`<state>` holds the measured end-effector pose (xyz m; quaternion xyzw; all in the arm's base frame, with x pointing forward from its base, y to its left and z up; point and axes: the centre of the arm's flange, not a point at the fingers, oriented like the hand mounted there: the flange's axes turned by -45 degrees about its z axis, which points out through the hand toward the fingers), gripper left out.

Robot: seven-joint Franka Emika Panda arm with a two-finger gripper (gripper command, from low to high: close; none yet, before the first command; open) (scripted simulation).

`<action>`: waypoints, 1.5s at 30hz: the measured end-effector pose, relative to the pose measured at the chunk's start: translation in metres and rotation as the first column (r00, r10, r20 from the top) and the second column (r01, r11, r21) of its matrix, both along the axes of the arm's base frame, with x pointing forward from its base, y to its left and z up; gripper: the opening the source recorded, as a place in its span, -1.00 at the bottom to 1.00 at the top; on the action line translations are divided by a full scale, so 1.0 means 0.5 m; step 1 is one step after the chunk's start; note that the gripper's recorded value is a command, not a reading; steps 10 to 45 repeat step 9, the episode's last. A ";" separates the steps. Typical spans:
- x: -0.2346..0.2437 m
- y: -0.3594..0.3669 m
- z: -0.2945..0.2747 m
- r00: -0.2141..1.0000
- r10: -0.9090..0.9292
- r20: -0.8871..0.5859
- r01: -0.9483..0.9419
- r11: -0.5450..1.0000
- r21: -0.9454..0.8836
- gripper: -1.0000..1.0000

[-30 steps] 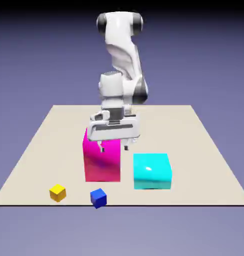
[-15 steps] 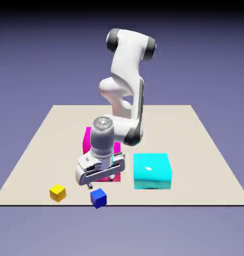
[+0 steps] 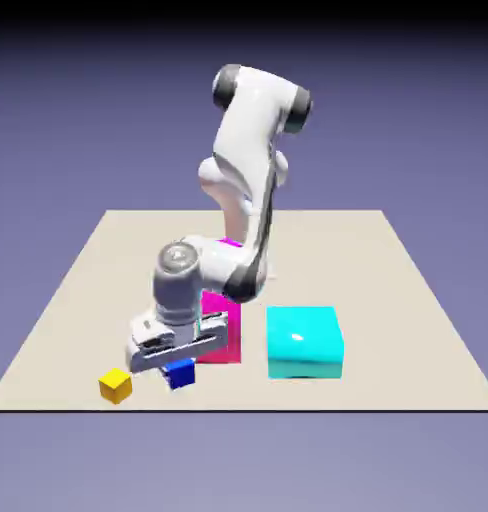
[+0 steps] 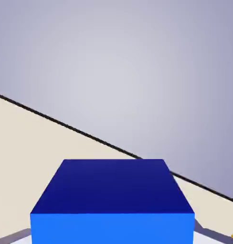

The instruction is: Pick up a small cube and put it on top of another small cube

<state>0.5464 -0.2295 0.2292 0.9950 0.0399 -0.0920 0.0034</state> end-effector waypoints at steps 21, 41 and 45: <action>-0.046 -0.097 -0.109 0.985 -0.171 0.001 0.171 0.985 0.000 1.00; -0.046 -0.097 -0.109 0.985 -0.171 0.001 0.171 0.985 0.000 1.00; -0.046 -0.097 -0.109 0.985 -0.171 0.001 0.171 0.985 0.000 1.00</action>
